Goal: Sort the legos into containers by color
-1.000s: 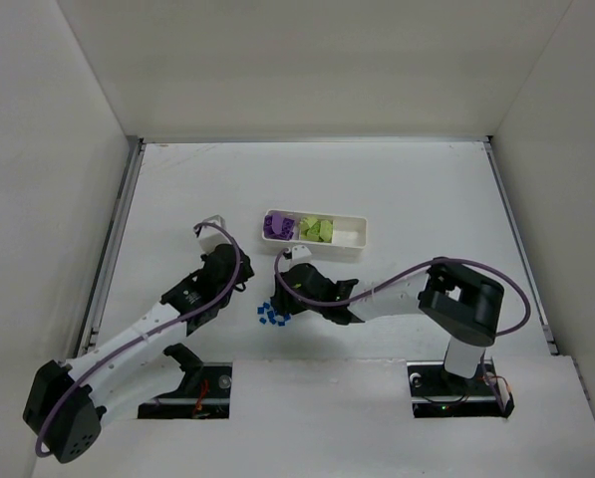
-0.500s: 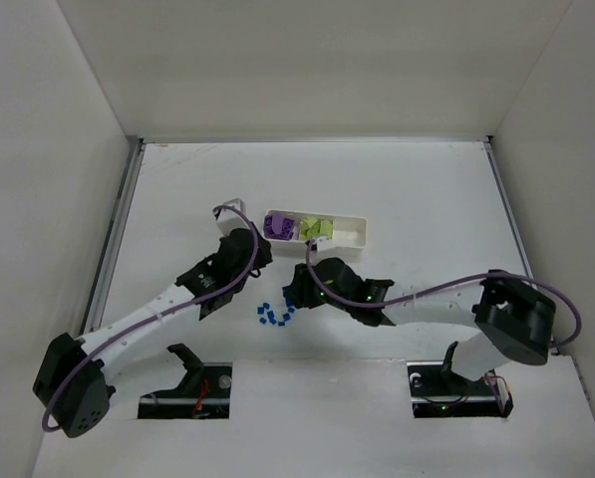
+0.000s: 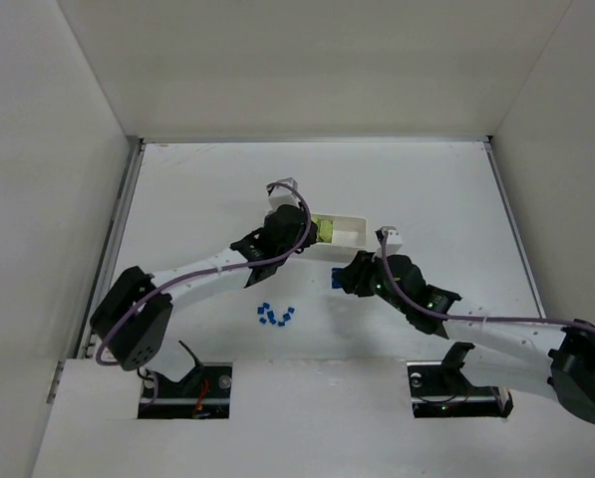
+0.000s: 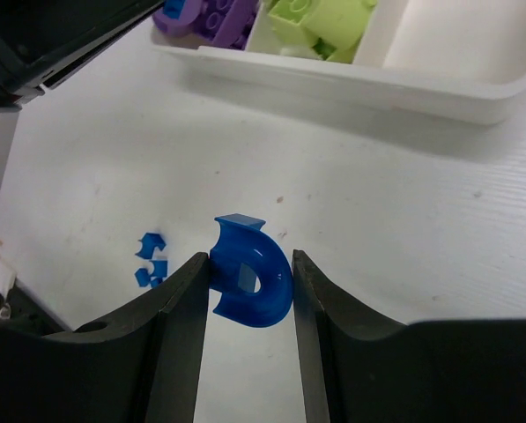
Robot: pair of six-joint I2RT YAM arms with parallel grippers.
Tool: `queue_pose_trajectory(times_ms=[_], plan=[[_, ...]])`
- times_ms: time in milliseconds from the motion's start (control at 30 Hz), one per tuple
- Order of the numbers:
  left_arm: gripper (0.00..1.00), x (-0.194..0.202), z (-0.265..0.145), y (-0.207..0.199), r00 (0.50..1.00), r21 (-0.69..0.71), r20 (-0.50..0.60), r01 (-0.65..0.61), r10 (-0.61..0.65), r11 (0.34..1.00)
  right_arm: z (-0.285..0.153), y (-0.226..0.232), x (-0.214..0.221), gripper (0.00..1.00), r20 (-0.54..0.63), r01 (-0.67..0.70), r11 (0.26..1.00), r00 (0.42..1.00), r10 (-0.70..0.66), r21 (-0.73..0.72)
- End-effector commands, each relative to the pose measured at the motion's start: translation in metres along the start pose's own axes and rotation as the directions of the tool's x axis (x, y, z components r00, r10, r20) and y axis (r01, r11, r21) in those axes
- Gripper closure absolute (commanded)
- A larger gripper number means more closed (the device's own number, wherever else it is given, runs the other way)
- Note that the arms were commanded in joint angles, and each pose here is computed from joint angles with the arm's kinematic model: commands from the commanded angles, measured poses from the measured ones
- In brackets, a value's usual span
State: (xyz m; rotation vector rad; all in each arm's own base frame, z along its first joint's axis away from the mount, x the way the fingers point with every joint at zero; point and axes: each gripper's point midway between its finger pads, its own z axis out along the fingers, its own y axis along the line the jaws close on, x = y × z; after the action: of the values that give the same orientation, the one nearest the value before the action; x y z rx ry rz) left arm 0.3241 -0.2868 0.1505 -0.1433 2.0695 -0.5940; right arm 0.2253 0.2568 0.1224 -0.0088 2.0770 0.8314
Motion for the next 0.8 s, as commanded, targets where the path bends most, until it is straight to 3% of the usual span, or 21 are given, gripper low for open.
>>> queue_pose_trajectory(times_ms=[0, 333, 600, 667, 767], plan=[[0.84, -0.024, 0.012, -0.053, 0.998, 0.149, 0.05, 0.027, -0.035, 0.989, -0.006, -0.004, -0.006, 0.64, 0.016, -0.024, 1.0, 1.0, 0.024, -0.006], [0.78, 0.002, 0.059, -0.093, 0.999, 0.213, -0.032, 0.015, -0.008, 0.977, -0.02, -0.039, -0.028, 0.64, 0.088, -0.083, 0.994, 0.993, 0.076, 0.076], [0.46, -0.018, 0.05, -0.094, 1.0, 0.218, 0.013, 0.004, -0.007, 0.976, -0.012, -0.046, -0.063, 0.64, 0.164, -0.115, 0.988, 0.982, 0.098, 0.098], [0.46, -0.028, 0.039, -0.087, 0.999, 0.21, 0.042, 0.003, -0.012, 0.978, -0.004, -0.047, -0.073, 0.64, 0.18, -0.12, 0.987, 0.979, 0.101, 0.103], [0.52, -0.033, 0.02, -0.066, 0.997, 0.175, 0.075, -0.015, 0.002, 0.984, 0.011, -0.049, -0.087, 0.64, 0.2, -0.117, 0.986, 0.976, 0.091, 0.122]])
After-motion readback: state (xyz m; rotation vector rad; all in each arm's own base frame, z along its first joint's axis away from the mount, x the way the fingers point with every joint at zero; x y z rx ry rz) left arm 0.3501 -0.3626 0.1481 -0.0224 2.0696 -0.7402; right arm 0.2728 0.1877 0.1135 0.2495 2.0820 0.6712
